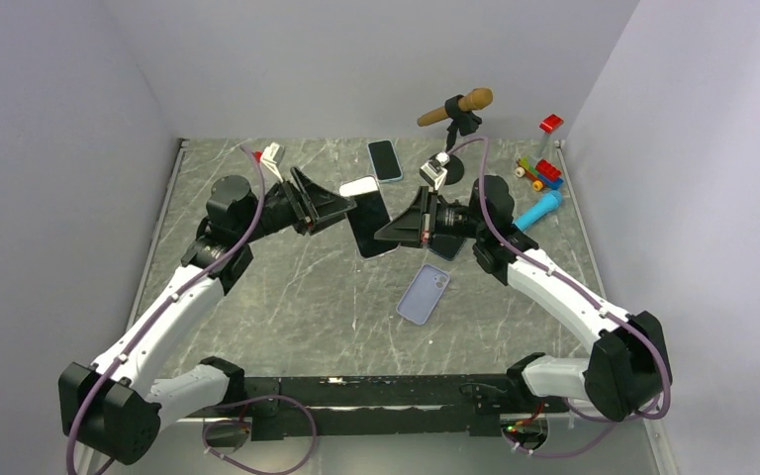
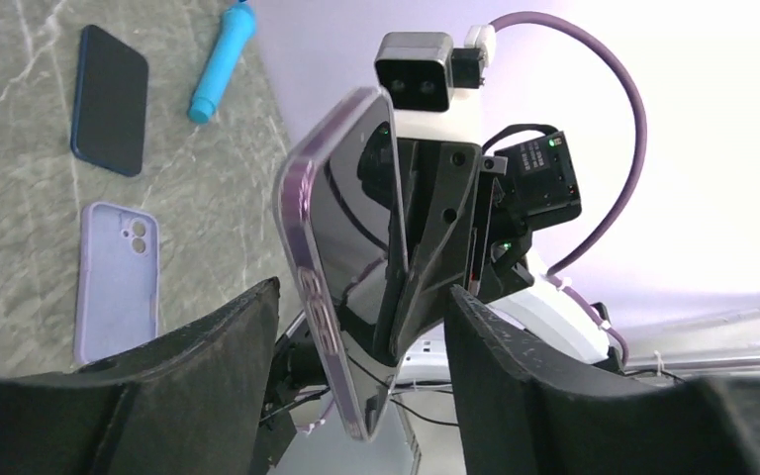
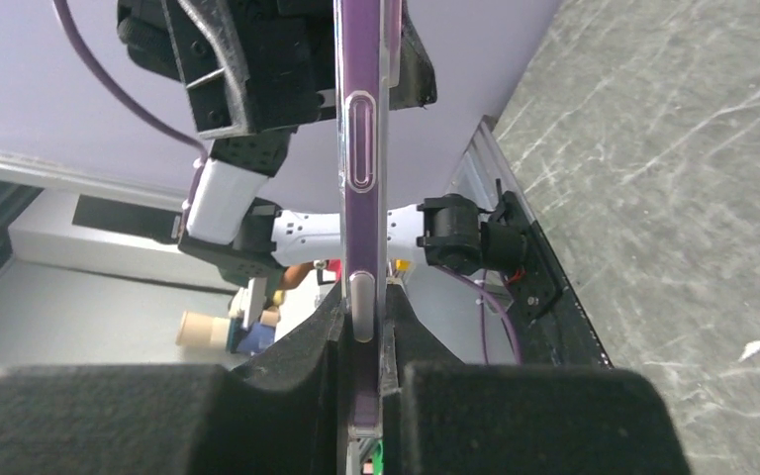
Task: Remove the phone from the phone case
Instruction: Remove the phone case from the phone.
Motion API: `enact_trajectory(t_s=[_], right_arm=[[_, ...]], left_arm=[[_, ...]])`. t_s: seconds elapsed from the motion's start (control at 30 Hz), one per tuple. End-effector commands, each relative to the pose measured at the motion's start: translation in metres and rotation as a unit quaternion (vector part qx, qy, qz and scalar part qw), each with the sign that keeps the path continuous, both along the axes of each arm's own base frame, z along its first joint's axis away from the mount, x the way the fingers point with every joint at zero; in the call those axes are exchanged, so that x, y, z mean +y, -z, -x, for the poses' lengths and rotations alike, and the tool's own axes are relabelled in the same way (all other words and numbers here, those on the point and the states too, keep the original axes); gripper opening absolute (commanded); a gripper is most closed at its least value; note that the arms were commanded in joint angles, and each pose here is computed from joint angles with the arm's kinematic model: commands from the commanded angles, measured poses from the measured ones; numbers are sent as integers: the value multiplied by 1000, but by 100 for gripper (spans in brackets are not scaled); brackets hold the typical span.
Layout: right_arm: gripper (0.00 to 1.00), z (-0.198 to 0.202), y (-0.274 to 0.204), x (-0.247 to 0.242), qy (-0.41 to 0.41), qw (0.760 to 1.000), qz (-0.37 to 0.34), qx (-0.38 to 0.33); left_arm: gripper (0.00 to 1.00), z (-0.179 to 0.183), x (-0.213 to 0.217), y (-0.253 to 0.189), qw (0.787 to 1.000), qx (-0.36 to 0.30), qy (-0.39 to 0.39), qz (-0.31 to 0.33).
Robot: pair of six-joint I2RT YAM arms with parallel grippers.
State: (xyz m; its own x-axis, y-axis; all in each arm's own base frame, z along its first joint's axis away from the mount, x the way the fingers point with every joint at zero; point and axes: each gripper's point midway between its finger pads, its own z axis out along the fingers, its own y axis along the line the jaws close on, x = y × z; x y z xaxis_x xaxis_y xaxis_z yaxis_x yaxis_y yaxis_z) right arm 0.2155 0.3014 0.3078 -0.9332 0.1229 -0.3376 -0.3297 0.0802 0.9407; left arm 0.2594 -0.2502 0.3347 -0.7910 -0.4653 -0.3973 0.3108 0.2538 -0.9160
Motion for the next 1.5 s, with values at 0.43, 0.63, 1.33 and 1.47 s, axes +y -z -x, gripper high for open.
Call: enact_trajectory(t_s=[0.43,0.63,1.33,1.47], right_arm=[[0,19,-57,21,-36,993,-64,-93],[7,13,-53,25,-28,994,-34,-96],[44,63,-52,-22,-116,971,1,-211],[31,65,-52,-19,-136,968,-13,-211]], left_arm=[[31,8,-19,-60,994,-55,66,66],[0,3,-19,-67,995,-40,54,77],[0,14,-30,-87,982,-59,143,106],[0,17,-32,-89,979,-46,158,117]])
